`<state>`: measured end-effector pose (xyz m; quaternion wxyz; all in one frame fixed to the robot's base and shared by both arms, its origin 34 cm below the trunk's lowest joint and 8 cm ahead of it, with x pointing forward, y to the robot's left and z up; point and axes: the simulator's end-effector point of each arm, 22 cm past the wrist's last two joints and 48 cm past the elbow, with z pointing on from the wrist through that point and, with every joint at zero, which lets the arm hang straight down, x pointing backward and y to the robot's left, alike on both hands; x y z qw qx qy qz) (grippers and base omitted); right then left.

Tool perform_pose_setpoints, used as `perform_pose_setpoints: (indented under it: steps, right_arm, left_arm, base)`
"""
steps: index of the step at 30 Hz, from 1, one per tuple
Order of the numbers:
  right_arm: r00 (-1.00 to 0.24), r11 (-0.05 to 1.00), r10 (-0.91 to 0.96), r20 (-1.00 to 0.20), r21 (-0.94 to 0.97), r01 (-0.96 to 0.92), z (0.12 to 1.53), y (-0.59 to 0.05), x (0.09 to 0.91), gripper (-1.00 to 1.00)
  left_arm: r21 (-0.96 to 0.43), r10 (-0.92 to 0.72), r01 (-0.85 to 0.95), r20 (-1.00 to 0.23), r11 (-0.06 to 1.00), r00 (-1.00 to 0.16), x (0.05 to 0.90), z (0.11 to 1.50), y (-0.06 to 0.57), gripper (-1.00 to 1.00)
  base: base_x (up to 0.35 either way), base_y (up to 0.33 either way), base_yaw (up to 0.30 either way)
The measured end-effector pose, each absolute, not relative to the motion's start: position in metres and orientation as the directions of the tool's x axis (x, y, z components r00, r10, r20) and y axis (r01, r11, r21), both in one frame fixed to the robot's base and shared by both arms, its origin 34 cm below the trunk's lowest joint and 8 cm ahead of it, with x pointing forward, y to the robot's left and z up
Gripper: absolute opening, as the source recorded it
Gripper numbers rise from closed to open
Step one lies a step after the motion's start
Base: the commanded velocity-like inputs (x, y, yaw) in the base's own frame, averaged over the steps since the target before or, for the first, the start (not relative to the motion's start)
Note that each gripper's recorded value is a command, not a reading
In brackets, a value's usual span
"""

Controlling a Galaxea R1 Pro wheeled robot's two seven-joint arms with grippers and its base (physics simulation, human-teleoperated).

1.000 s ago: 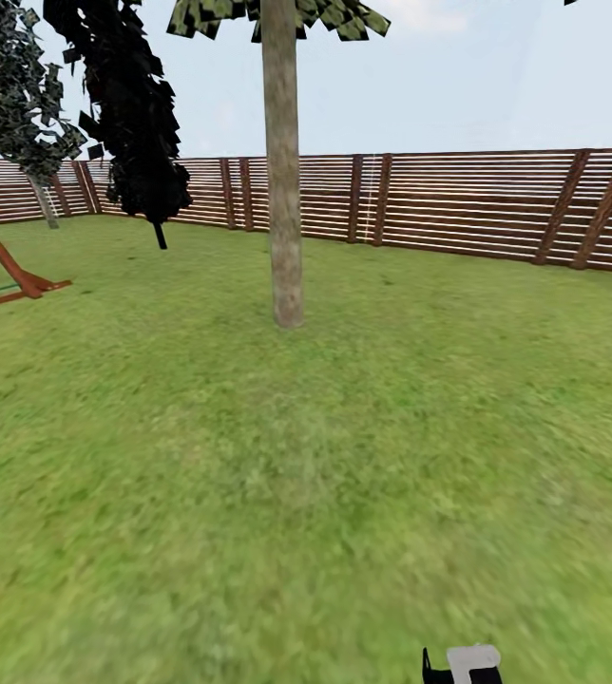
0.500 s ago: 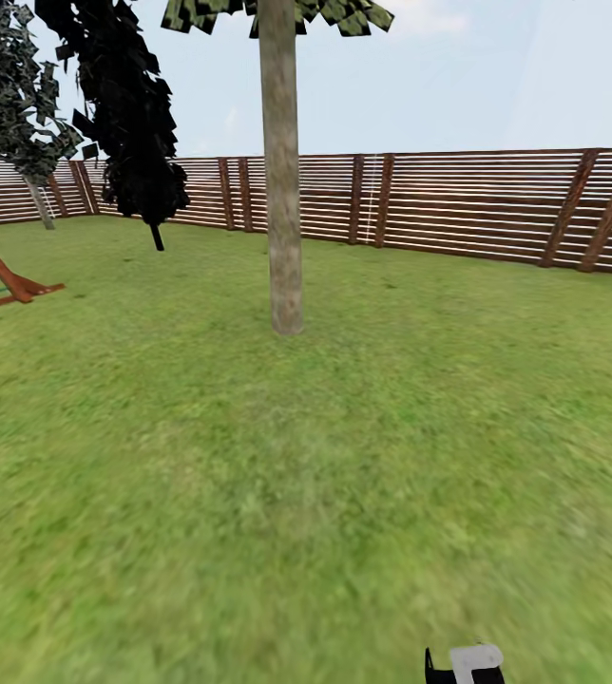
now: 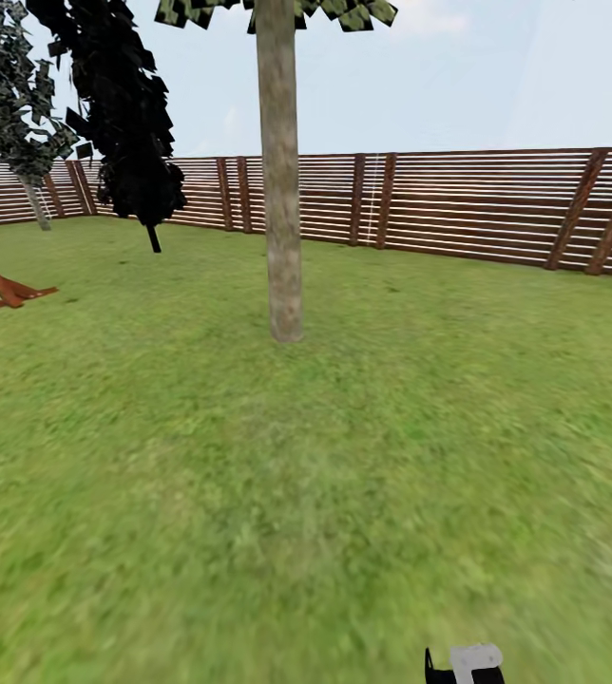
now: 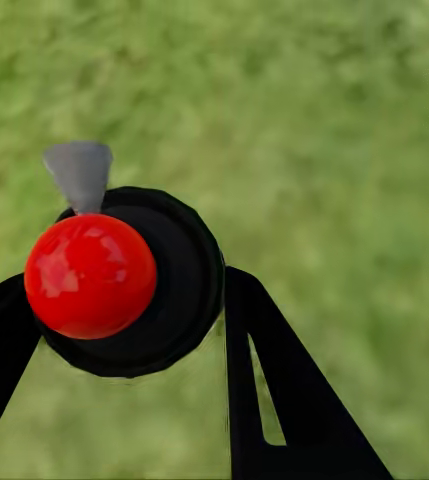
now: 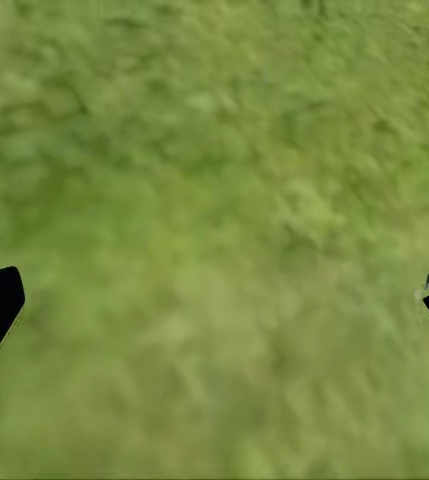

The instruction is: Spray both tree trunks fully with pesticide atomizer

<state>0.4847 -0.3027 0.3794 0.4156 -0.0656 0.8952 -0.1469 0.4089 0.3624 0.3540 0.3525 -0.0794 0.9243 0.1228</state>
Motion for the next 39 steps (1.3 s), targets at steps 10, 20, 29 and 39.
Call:
perform_pose_setpoints:
  steps: [10,20,29,39]
  right_arm:
    - [-0.646,0.948,-0.24,-0.725,-0.318,0.005,0.3794,-0.3027,0.4847,1.0]
    - [-0.646,0.948,-0.24,-0.725,-0.318,0.005,0.3794,-0.3027,0.4847,1.0]
    - [-0.646,0.948,-0.24,-0.725,-0.318,0.004,0.3794,-0.3026,0.4847,1.0]
    - [-0.647,0.948,-0.24,-0.724,-0.318,0.004,0.3789,-0.3027,0.4835,1.0]
  left_arm:
    - [0.171,-0.06,-0.234,-0.671,0.957,-0.739,0.4089,0.354,0.3624,-1.0]
    - [0.171,-0.06,-0.233,-0.672,0.957,-0.738,0.409,0.354,0.3623,-1.0]
    - [0.171,-0.06,-0.234,-0.672,0.957,-0.738,0.4089,0.3541,0.3625,-1.0]
    - [0.171,-0.06,-0.233,-0.672,0.957,-0.739,0.4089,0.354,0.3624,-1.0]
  base:
    - [0.344,0.0,0.0]
    - [0.344,0.0,0.0]
    - [0.344,0.0,0.0]
    - [0.344,0.0,0.0]
